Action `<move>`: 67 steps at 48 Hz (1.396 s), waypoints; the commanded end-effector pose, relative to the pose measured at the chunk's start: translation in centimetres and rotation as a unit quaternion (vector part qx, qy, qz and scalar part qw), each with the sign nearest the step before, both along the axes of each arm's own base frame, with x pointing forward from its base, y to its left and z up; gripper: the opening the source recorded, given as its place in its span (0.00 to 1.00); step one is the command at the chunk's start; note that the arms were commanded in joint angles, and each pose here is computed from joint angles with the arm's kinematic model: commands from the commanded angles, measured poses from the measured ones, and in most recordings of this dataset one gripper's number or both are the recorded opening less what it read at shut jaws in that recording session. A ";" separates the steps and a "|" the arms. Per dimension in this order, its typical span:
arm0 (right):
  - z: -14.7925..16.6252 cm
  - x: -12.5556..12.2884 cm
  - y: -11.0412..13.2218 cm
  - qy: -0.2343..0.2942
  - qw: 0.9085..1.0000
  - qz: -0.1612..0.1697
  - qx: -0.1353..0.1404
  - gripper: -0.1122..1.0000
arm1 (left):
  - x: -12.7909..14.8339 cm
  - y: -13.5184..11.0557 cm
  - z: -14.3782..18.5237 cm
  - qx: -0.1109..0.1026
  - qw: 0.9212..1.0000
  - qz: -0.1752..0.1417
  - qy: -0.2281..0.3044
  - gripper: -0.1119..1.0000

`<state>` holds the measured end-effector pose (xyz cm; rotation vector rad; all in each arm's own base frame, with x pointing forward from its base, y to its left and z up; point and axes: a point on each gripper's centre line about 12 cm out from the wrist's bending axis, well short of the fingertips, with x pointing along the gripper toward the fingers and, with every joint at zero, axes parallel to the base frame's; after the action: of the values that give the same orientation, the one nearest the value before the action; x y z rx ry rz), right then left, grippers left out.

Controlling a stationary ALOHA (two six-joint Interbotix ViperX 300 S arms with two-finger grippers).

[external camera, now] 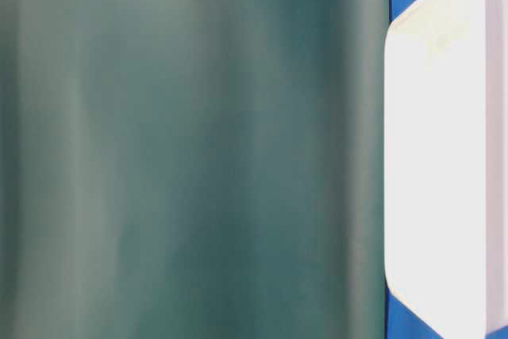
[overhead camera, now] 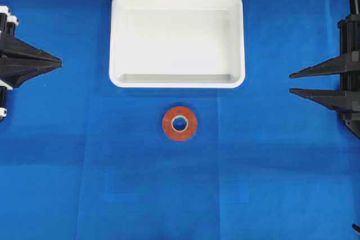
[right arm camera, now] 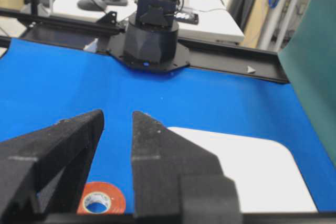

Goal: Place one roll of tape in the white case with the left arm.
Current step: 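Move the left gripper over the red tape roll, fingers open, then lower the left gripper and close it on the red tape roll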

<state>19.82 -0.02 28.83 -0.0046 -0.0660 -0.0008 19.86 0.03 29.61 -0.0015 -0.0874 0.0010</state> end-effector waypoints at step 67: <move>-0.7 1.1 -0.4 0.056 0.998 -0.009 -0.002 0.00 | 22.5 -7.4 -10.8 0.002 0.915 -0.066 0.397 0.85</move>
<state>20.62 -0.37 27.62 -0.0117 0.0553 -0.0175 41.13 -7.73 18.34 0.0030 0.7240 -0.1492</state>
